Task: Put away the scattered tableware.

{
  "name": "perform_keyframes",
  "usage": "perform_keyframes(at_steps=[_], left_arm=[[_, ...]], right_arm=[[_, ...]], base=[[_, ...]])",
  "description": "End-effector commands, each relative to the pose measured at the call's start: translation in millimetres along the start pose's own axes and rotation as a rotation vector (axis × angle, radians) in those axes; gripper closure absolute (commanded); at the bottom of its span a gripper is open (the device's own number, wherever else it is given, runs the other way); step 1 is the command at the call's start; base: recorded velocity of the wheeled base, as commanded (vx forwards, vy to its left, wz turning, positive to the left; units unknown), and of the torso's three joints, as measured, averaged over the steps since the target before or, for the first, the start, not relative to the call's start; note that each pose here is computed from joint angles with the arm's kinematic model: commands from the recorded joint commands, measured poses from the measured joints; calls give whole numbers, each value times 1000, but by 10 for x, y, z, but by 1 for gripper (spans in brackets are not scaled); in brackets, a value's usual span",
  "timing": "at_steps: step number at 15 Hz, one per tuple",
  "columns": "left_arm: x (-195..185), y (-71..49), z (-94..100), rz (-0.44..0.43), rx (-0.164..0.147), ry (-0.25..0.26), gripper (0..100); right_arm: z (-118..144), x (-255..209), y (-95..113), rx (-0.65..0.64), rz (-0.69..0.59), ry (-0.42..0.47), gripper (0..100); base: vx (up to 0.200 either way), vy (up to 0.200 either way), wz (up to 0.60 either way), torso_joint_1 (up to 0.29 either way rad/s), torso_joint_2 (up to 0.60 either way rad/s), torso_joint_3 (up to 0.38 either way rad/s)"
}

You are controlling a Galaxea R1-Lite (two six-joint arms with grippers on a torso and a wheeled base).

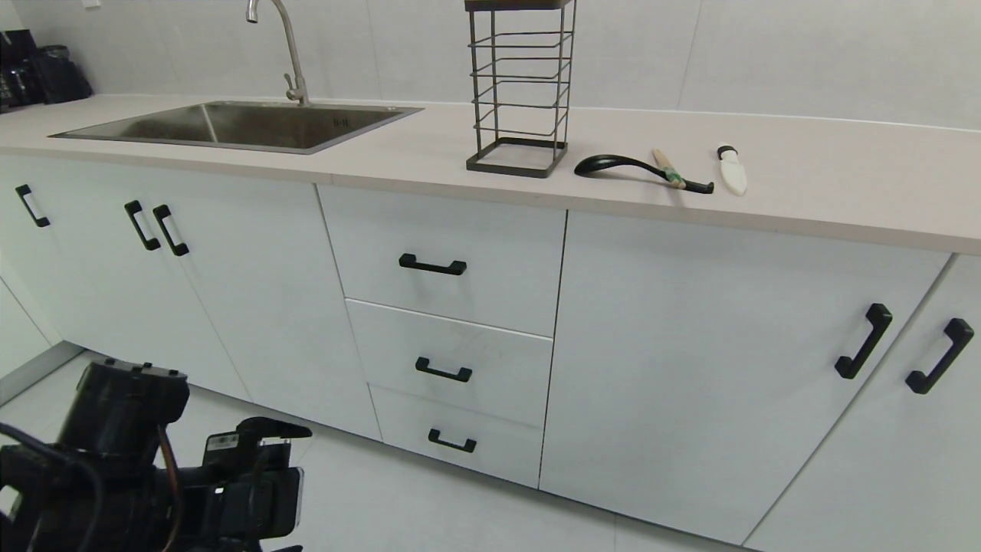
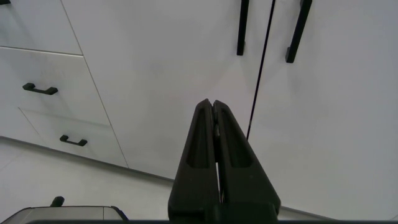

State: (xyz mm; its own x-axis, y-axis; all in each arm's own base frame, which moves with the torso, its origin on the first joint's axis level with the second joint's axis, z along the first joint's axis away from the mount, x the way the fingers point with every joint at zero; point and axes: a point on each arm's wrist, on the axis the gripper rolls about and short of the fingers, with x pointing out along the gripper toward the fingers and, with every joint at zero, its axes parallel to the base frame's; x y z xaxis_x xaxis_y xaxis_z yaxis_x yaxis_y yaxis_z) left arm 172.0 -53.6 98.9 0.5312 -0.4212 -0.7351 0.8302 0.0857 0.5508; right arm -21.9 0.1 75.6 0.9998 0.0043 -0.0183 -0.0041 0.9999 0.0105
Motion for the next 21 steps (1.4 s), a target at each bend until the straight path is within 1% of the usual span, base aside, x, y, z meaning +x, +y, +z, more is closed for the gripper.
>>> perform_keyframes(at_steps=[1, 2, 3, 4, 5, 6, 9, 11, 13, 14, 17, 20, 21], left_arm=[[343, 250, 7, -39, 18, 12, 0], [491, 329, 24, -55, 46, 8, 0], [632, 392, 16, -63, 64, 7, 0], [778, 422, -8, -77, 73, 8, 0], [885, 419, -33, -91, 72, 9, 0], [1046, 401, -83, -106, 60, 13, 0], [1284, 454, -129, -70, 58, 4, 0], [1506, 551, -80, -58, 81, -14, 0], [1743, 638, 35, -49, 112, -40, 0], [1867, 674, 87, -47, 122, -52, 0], [2126, 719, 80, -51, 122, -53, 0], [2219, 797, 71, -28, 124, -46, 0], [2270, 807, 71, -25, 130, -47, 0]], right_arm=[[0, 1, 0, 0, 0, 2, 100], [0, 1, 0, 0, 0, 2, 100], [0, 1, 0, 0, 0, 2, 100], [0, 1, 0, 0, 0, 2, 100], [0, 2, 0, 0, 0, 3, 100], [0, 1, 0, 0, 0, 2, 100], [0, 1, 0, 0, 0, 2, 100], [0, 1, 0, 0, 0, 2, 100], [0, 1, 0, 0, 0, 2, 100], [0, 1, 0, 0, 0, 2, 100], [0, 1, 0, 0, 0, 2, 100], [0, 1, 0, 0, 0, 2, 100], [0, 1, 0, 0, 0, 2, 100]], base=[[0, 0, 0, 0, 0, 0], [0, 0, 0, 0, 0, 0], [0, 0, 0, 0, 0, 0], [0, 0, 0, 0, 0, 0], [0, 0, 0, 0, 0, 0], [0, 0, 0, 0, 0, 0], [0, 0, 0, 0, 0, 0], [0, 0, 0, 0, 0, 0], [0, 0, 0, 0, 0, 0], [0, 0, 0, 0, 0, 0], [0, 0, 0, 0, 0, 0], [0, 0, 0, 0, 0, 0], [0, 0, 0, 0, 0, 0]])
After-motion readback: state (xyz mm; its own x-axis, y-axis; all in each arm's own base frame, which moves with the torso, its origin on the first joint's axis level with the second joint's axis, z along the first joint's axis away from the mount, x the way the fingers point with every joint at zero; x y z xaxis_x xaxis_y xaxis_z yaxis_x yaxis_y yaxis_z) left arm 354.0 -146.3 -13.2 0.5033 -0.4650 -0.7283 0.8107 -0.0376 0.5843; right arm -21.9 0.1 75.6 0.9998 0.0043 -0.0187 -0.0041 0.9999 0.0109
